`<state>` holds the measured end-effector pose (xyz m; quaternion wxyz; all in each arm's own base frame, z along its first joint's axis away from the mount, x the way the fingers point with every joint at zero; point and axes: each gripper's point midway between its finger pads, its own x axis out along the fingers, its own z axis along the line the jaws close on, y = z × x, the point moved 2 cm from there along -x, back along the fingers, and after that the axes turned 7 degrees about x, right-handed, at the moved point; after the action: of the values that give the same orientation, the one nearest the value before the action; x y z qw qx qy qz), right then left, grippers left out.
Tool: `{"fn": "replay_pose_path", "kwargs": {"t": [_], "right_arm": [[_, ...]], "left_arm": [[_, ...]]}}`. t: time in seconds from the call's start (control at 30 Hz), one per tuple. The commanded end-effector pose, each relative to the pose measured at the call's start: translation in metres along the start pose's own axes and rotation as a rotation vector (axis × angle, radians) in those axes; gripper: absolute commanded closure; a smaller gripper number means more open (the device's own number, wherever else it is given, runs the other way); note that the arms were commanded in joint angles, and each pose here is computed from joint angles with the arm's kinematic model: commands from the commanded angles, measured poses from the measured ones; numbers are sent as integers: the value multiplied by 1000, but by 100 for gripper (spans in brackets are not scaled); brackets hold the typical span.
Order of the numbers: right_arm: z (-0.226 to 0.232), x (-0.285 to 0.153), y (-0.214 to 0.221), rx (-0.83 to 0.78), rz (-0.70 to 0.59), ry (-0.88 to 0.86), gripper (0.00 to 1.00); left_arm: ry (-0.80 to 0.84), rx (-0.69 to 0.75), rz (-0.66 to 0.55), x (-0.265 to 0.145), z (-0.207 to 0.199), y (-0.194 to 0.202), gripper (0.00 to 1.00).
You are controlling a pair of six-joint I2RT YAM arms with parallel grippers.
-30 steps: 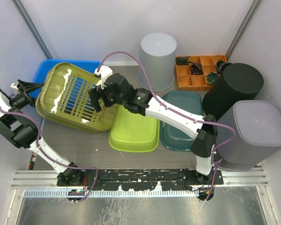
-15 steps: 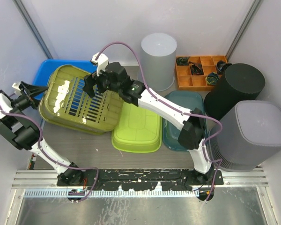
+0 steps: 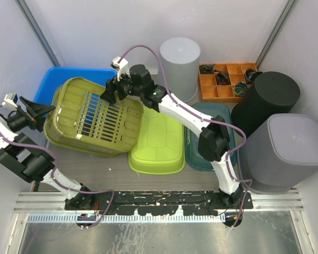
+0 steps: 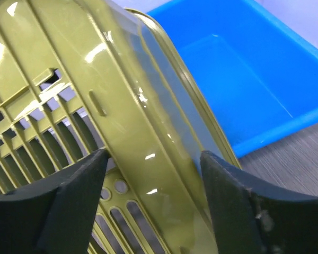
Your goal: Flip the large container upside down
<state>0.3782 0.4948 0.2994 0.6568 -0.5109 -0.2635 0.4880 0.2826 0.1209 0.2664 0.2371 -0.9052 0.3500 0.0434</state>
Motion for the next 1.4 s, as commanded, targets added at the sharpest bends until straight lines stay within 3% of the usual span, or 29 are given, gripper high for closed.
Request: {"fn": "replay_pose_path", "kwargs": {"t": [0.0,0.13,0.37,0.57,0.83,1.0,1.13,1.27,1.37], "right_arm": [[17,4,10,0,26,-113,31],[26,3,33,52,95,-196,43],[40,-5,59,121,179,-288,83],[54,-7,67,122,230,-318,98],[80,-9,82,83,337,-346,99],[80,-11,106,79,402,-324,90],[81,-11,121,58,434,-308,88],[86,-9,122,73,460,-332,85],[99,-12,127,66,510,-368,77]], "left_arm": [[-405,396,291,-15,77,34,1],[-447,457,342,-19,82,44,2],[-539,691,375,-30,79,55,2],[-579,784,323,-34,61,34,1],[-582,830,204,-33,34,-9,2],[-617,860,232,-35,31,-1,2],[-734,987,183,-47,27,-12,2],[-830,1118,74,-59,6,-37,2],[-939,1207,-100,-74,-23,-73,2]]}}
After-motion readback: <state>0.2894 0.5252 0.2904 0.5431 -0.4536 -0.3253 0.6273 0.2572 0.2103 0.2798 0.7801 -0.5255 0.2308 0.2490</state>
